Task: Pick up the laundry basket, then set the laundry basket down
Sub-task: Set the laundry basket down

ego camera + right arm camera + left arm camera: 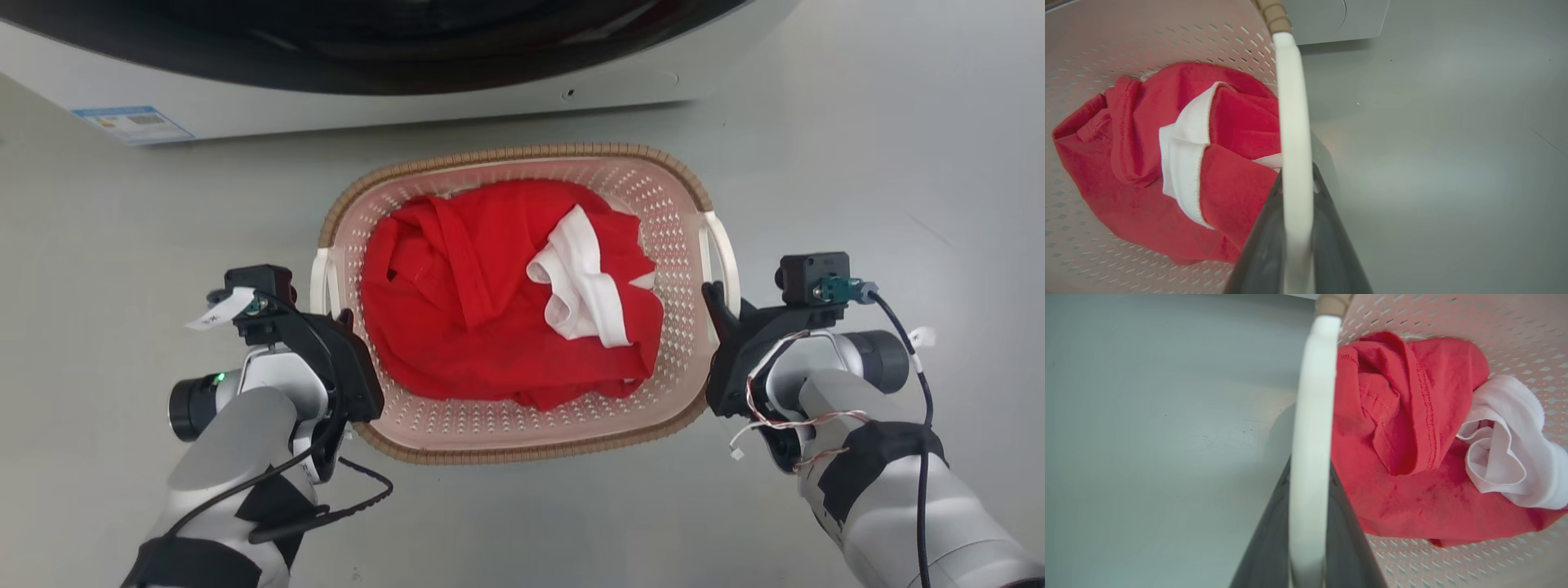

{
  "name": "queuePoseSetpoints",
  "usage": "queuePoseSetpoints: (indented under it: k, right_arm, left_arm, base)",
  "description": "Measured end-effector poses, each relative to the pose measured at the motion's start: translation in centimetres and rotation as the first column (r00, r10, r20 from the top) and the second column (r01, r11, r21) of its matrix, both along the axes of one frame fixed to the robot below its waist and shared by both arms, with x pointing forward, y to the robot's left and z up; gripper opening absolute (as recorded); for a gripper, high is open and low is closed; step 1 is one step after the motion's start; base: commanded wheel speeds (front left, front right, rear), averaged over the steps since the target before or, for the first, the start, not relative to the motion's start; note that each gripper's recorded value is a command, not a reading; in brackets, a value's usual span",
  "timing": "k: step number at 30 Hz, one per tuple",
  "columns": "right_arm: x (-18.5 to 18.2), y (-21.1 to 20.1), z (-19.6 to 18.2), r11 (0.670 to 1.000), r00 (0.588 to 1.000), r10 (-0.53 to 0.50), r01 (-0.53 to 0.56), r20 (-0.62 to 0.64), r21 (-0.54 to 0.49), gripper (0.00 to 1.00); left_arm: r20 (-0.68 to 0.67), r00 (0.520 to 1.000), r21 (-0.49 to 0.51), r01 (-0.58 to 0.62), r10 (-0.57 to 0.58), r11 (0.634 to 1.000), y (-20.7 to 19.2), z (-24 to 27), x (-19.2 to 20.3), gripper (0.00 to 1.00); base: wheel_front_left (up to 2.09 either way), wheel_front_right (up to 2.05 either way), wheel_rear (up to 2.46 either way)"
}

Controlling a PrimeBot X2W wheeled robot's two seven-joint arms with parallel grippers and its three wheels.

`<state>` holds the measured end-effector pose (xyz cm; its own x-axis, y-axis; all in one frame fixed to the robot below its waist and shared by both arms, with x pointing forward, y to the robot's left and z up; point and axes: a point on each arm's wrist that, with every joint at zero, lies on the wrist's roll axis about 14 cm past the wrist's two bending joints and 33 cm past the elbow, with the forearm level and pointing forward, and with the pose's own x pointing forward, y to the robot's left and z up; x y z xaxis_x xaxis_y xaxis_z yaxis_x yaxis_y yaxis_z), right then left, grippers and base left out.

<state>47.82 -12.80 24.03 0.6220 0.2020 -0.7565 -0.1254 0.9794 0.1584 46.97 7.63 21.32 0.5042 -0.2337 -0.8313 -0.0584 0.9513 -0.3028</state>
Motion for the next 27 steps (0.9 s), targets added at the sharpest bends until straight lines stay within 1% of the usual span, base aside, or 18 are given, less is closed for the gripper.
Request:
queuePoseSetpoints:
  k: [6,15,21,27]
  right_arm:
    - [1.9,0.5,-2.0,1.000,1.000,0.014,-0.014,0.008,0.006,0.00]
    - [2.7,1.3,-5.4,0.999,0.999,0.041,-0.041,-0.012,0.013,0.00]
    - [2.2,1.8,-6.8,0.998,0.997,0.056,-0.055,-0.045,0.027,0.00]
    - [2.0,2.1,-7.2,0.998,0.996,0.061,-0.059,-0.064,0.031,0.00]
  left_arm:
    - [0.005,1.000,0.012,-0.012,0.012,1.000,0.5,-2.2,1.5,0.00]
    - [-0.009,1.000,0.032,-0.025,0.025,0.999,1.3,-5.2,2.1,0.00]
    - [-0.018,0.999,0.057,-0.025,0.026,0.998,2.0,-6.4,1.6,0.00]
    - [-0.016,0.999,0.064,-0.030,0.031,0.997,2.3,-6.5,1.7,0.00]
  base:
    - [0.00,0.00,0.00]
    - [0.00,0.00,0.00]
    - [0.00,0.00,0.00]
    - [0.00,0.00,0.00]
